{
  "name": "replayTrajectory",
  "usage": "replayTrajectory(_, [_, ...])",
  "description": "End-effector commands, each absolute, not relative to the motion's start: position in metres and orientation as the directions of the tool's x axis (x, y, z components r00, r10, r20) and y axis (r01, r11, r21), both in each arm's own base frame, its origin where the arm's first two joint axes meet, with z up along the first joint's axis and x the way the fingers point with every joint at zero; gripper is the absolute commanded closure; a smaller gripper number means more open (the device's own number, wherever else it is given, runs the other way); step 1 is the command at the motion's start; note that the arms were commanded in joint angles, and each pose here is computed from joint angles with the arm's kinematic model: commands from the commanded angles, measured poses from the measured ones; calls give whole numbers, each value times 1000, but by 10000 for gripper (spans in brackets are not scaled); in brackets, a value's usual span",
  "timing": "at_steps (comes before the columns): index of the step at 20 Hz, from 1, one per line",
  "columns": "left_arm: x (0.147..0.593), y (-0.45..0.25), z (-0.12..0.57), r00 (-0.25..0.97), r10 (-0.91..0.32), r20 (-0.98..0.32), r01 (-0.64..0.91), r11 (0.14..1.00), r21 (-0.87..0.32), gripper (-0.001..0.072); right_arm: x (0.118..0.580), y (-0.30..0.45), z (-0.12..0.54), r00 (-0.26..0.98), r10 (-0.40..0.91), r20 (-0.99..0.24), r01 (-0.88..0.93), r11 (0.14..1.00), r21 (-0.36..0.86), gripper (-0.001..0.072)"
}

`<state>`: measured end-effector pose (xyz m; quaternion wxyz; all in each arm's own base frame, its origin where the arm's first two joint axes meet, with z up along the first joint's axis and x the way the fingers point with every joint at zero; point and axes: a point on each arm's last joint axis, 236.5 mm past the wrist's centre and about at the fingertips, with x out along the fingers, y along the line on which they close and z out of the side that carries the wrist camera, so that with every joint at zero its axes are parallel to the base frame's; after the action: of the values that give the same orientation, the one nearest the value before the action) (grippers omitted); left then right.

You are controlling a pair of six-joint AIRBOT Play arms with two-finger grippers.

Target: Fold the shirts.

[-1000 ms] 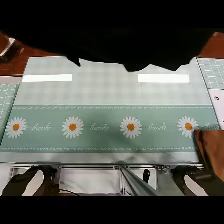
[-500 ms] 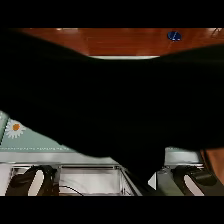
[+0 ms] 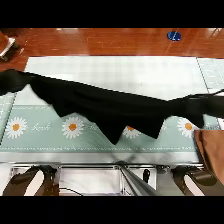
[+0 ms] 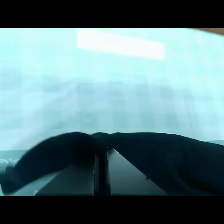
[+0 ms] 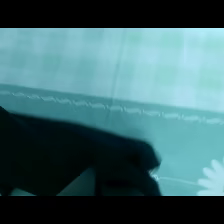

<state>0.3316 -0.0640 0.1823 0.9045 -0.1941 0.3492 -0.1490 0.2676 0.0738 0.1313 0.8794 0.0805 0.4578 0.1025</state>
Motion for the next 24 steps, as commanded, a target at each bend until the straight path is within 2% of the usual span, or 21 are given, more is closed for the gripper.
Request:
replayTrajectory(1, [371,-71,95,580,-440,-686,35,854,-518,682,295,65,44,504,198,-841,19,971,240,690])
replayTrajectory(4, [388,-87,41,483,-467,-741,-9,843,-537,682,337,66,13,482,186,-856,47,970,237,689])
replayTrajectory(7, [396,-106,20,440,-527,-727,-53,793,-607,680,366,73,-18,412,193,-891,76,967,245,689])
replayTrajectory(8, [397,-109,18,434,-542,-719,-66,777,-626,608,375,76,-25,391,199,-899,85,964,251,675])
replayTrajectory(9, [395,-111,16,425,-549,-720,-68,774,-630,338,383,78,-27,378,204,-903,95,962,258,519])
replayTrajectory(10, [392,-109,16,412,-548,-728,-67,778,-624,201,390,79,-25,367,206,-907,93,962,256,300])
replayTrajectory(13, [375,-71,25,339,-501,-796,-57,834,-549,200,401,44,15,350,172,-921,59,977,205,296])
replayTrajectory(15, [369,-28,42,380,-443,-812,-105,852,-514,201,390,-15,46,346,57,-936,92,991,94,297])
replayTrajectory(17, [357,-1,50,437,-404,-804,-171,840,-515,201,363,-83,62,352,-63,-934,241,970,25,299])
replayTrajectory(19, [319,-19,26,365,-469,-804,-219,796,-564,201,325,-122,45,344,-84,-935,413,908,70,300])
replayTrajectory(21, [277,-85,0,240,-667,-705,-179,684,-707,202,292,-117,7,335,2,-942,492,852,177,300])
replayTrajectory(22, [264,-109,-12,202,-716,-669,-181,644,-744,202,282,-106,-9,337,56,-940,495,839,227,300])
replayTrajectory(24, [252,-134,-41,184,-715,-674,-210,642,-738,202,267,-81,-35,326,146,-934,481,825,297,300])
